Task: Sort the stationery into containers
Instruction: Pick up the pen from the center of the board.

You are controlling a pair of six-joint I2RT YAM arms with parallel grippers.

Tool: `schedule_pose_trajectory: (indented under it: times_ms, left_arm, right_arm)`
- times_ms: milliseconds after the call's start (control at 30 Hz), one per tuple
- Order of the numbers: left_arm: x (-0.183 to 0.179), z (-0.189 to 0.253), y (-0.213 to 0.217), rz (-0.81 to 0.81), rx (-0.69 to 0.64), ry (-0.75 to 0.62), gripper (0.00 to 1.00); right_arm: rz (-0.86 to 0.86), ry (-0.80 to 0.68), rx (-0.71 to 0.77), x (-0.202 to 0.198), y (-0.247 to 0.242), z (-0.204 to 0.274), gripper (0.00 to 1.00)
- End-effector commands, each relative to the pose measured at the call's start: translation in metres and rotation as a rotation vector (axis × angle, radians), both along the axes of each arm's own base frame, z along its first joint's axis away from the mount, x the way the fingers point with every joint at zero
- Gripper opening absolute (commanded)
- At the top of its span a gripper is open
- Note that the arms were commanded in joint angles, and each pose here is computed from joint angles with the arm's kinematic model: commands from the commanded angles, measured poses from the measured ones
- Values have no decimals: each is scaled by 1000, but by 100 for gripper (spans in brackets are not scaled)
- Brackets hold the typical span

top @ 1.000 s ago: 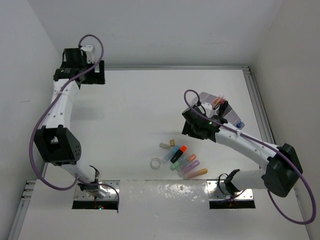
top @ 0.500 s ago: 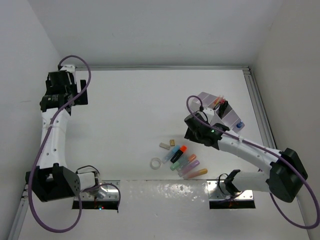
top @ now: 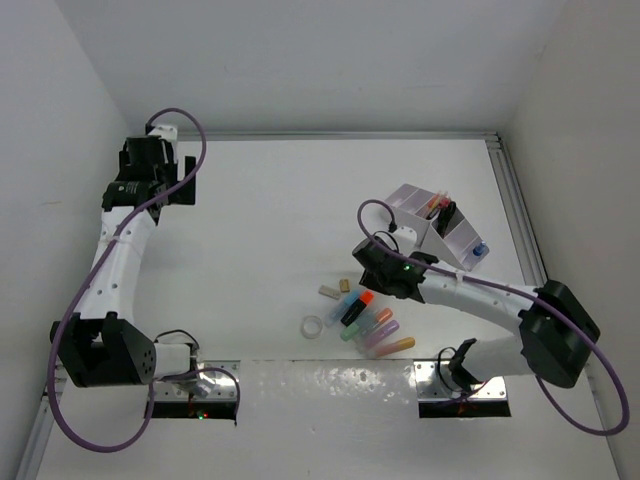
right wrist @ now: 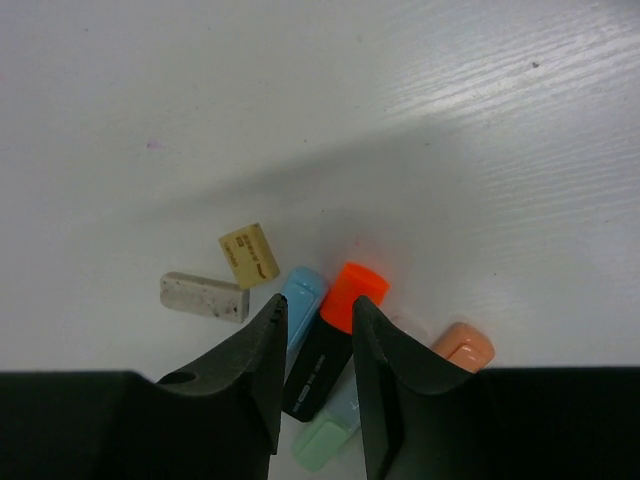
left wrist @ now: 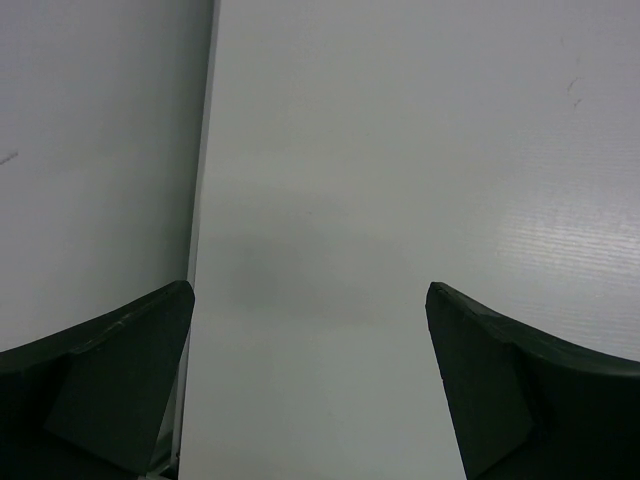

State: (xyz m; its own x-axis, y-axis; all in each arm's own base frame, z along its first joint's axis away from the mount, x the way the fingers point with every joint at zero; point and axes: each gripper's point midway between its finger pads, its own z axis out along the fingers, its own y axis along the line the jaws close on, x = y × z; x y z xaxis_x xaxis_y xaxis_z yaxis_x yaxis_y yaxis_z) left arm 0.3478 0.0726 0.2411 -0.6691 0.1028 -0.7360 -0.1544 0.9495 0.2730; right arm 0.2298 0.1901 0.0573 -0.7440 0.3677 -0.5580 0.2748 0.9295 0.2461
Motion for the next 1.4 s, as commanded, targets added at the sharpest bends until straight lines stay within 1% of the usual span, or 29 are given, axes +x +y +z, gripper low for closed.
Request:
schedule_pose_trajectory:
  times_ms: [0,100,200,333,433,600,667,767,833,867,967,1167,1367]
  left_arm:
    - [7,25,2,22,15,-95,100]
    - [11,26,-6,-7,-10,-99,100]
    - [9,26,-7,-6,-6,-93,100]
    - [10,20,-8,-9,-12,-89,100]
    - [12,18,-9,-14,-18,-89,100]
    - [15,18,-12,-23,-28,-90,100]
    - [15,17,-13,-24,-31,-89,100]
    - [15,17,-17,-33,-39,-91,100]
    - [14,18,-19,-40,-41,-91,100]
    - [15,18,-20,-43,-42,-92,100]
    - [14,17,-23,-48,-44,-92,100]
    - [12,15,-27,-61,-47,-85,100]
    - [12,15,-26,-58,-44,-89,100]
  right_arm:
    - [-46,-2,31,2,4,-10,32]
    - [-19,13,56,2,13,-13,32]
    - [54,-4,9,2,21,-6,34]
    - [65,-17,-27,0,21,-5,35]
    - [51,-22,15,-1,28,1,35]
    - [-9,-47,118,4,55,18,41]
    - [-13,-33,124,0,64,19,44]
    - [-40,2,115,-8,63,9,45]
    - [-60,38,117,-17,57,-4,45]
    - [-80,46,153,-19,61,-6,45]
    - [-98,82,195,-28,63,-18,44]
    - [-63,94,163,-27,68,-25,41]
    - [-67,113,144,-31,66,-34,39]
